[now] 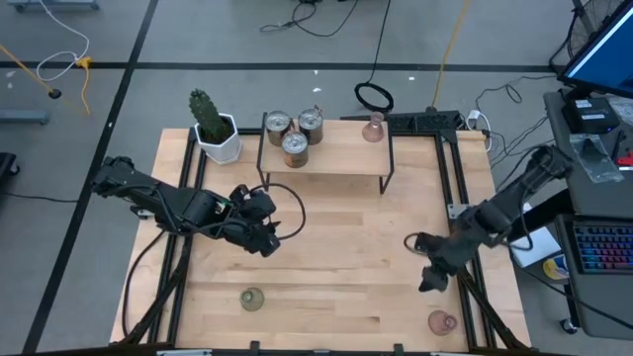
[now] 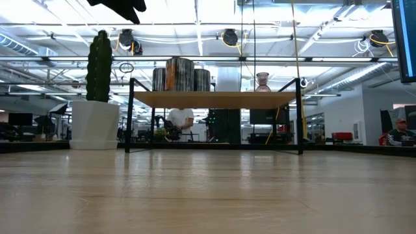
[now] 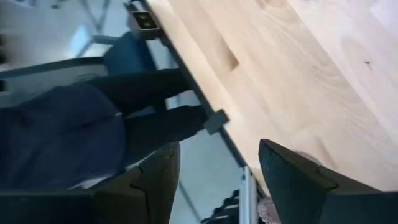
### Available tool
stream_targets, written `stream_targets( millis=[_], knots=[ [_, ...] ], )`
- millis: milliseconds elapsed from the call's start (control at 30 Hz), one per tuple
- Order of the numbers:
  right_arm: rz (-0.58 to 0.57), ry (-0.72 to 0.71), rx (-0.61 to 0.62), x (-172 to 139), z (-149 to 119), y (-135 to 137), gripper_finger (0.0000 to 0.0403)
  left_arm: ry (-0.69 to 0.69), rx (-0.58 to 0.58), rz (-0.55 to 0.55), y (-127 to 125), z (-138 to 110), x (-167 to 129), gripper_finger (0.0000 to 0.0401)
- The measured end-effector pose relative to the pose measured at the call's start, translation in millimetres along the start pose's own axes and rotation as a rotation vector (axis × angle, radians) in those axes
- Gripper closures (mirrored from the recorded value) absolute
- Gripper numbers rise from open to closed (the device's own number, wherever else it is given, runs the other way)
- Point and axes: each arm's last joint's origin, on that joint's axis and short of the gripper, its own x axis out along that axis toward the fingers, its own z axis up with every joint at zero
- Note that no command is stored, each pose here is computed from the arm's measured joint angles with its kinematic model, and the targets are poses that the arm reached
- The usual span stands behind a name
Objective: Pick & Place candle stick holders
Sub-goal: Put the pink glass candle holder on the shelf
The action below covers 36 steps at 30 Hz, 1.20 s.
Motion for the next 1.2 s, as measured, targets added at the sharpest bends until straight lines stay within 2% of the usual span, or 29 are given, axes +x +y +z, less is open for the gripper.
stream_targets(
  millis=[100, 267, 400, 633, 767, 1200],
  knots=[
    [-0.105, -0.013, -0.012, 1.0, -12.1, 13.3, 0.0190, 0.001, 0.003, -0.001, -0.1, -0.1, 0.0, 0.0206],
    [-0.355, 0.002, -0.058, 1.3, -33.5, 30.0, 0.0190, 0.007, -0.052, -0.019, -3.8, -3.5, -2.7, 0.0206],
    [-0.470, 0.048, -0.116, 11.9, -56.2, 38.8, 0.0191, 0.005, -0.097, -0.030, -7.4, -7.0, -5.8, 0.0206],
    [-0.585, 0.104, -0.173, 39.0, -102.1, 30.2, 0.0190, -0.005, -0.134, -0.068, -14.9, -11.7, -11.3, 0.0206],
    [-0.594, 0.093, -0.196, 49.3, -117.2, 26.8, 0.0190, -0.025, -0.142, -0.098, -18.7, -10.7, -12.7, 0.0206],
    [-0.702, 0.061, -0.268, 73.0, -128.2, 16.2, 0.0191, -0.035, -0.146, -0.110, -20.0, -9.5, -12.9, 0.0206]
  ],
)
